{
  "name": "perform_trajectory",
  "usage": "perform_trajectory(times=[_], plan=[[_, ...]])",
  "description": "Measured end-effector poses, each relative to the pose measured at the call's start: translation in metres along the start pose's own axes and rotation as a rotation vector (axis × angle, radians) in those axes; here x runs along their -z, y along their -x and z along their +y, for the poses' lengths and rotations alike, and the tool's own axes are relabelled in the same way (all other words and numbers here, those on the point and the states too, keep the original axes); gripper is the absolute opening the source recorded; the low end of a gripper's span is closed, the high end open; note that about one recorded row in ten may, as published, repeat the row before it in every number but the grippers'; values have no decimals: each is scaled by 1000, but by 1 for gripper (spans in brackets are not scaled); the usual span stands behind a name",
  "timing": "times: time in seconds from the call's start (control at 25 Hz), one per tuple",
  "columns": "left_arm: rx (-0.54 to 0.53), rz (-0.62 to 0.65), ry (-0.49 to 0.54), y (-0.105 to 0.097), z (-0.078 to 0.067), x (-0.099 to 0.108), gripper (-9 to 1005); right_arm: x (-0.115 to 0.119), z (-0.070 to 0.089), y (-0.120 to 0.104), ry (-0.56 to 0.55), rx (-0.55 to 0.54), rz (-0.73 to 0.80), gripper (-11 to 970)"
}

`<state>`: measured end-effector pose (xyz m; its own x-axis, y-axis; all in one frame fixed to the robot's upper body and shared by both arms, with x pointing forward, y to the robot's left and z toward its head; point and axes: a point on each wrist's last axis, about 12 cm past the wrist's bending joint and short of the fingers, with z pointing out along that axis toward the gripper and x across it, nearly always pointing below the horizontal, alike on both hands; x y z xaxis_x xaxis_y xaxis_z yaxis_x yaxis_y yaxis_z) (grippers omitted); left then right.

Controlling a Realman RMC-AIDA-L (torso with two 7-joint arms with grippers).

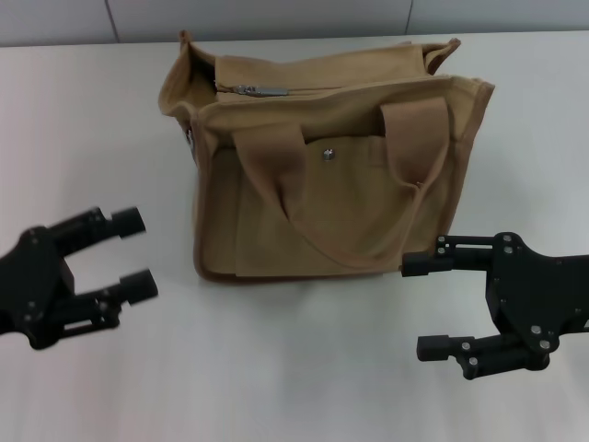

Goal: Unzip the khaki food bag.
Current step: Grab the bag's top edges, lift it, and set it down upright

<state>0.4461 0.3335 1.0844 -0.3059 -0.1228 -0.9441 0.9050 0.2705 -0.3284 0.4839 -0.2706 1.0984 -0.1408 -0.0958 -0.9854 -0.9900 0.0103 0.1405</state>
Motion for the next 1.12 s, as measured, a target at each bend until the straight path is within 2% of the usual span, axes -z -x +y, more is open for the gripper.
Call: perform_trajectory(times=[0.28, 0.56, 0.68, 0.76, 0.84, 0.92, 1.12], plan=[[4, 69, -65, -4, -1, -7, 830, 6, 0, 8, 12, -13, -14, 777], [-7, 67, -66, -3, 0, -10, 829, 11, -3, 16, -9, -8, -54, 770], [-19, 31, -41, -1, 3, -12, 829, 18, -5, 18, -47, -4, -70, 766], [-10, -29, -6, 0, 6, -21, 829, 26, -5, 19, -86, 1, -83, 764], [-10, -29, -6, 0, 6, -21, 829, 33, -5, 20, -112, 1, -93, 762], [17, -85, 63, 2, 16, -40, 829, 38, -4, 20, -129, -7, -103, 760], [20, -124, 131, 1, 28, -51, 829, 44, -3, 22, -154, -21, -130, 754]])
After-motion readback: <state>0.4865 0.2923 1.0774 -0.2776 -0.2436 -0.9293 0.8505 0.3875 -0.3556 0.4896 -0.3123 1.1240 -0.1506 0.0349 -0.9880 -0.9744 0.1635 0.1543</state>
